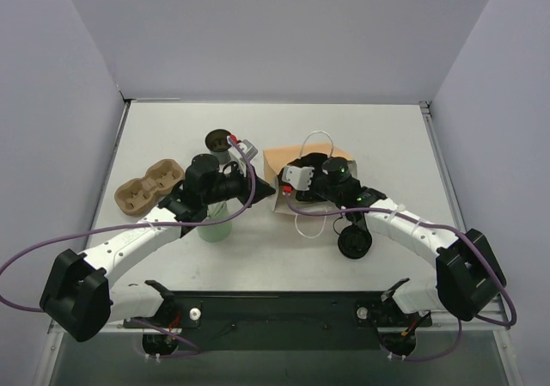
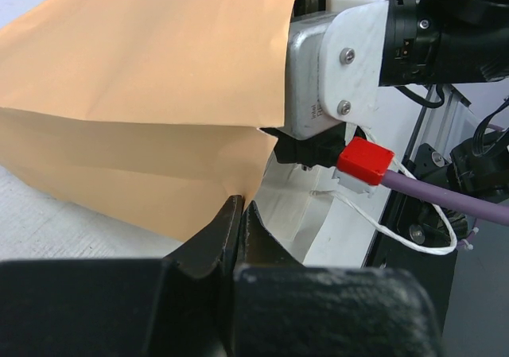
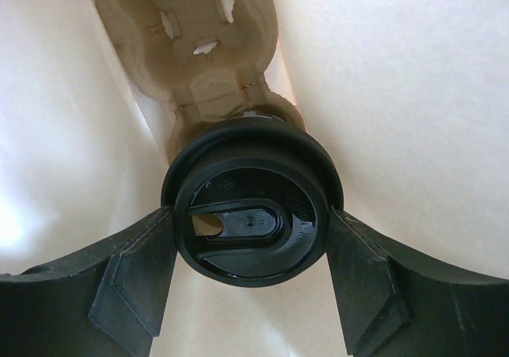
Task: Pack the takeout coffee
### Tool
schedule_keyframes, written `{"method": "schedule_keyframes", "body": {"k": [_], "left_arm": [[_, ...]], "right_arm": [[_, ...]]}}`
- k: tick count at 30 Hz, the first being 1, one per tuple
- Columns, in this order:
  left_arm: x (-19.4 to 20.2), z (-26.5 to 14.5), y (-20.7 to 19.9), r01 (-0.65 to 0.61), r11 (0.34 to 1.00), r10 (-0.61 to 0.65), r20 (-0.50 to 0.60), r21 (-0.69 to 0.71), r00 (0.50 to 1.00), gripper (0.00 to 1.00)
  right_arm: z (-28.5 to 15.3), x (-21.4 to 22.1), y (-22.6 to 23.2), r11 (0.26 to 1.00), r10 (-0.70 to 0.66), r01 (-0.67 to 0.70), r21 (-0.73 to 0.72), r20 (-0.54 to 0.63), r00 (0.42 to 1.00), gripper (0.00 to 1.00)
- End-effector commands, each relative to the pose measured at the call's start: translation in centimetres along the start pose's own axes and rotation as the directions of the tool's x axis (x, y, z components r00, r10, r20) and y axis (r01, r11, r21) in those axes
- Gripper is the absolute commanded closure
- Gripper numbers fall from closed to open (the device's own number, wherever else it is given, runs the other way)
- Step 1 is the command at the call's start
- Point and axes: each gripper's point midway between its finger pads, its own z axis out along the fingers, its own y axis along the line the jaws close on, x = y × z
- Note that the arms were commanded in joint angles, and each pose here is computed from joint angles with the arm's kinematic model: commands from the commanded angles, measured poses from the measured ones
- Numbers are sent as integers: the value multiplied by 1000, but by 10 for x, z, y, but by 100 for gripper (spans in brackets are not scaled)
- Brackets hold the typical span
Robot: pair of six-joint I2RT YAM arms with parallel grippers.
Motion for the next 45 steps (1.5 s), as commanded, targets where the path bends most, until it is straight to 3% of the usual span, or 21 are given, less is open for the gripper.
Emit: {"method": "schedule_keyframes", "body": {"k": [1,29,45], "left_arm": [[-16,2,-10,-24,999,23,43,41,999,100],[-8,1,-9,57,997,-60,48,55,997,100],[-10,-1,-2,97,994,-100,64,51,993,100]], "right_arm": [[7,-7,-8,1000,28,-28,12,28,999,60],[35,-4,-8,999,31,-34,40,73,997,62],[51,9,-6,999,40,-41,34,39,998,55]]}}
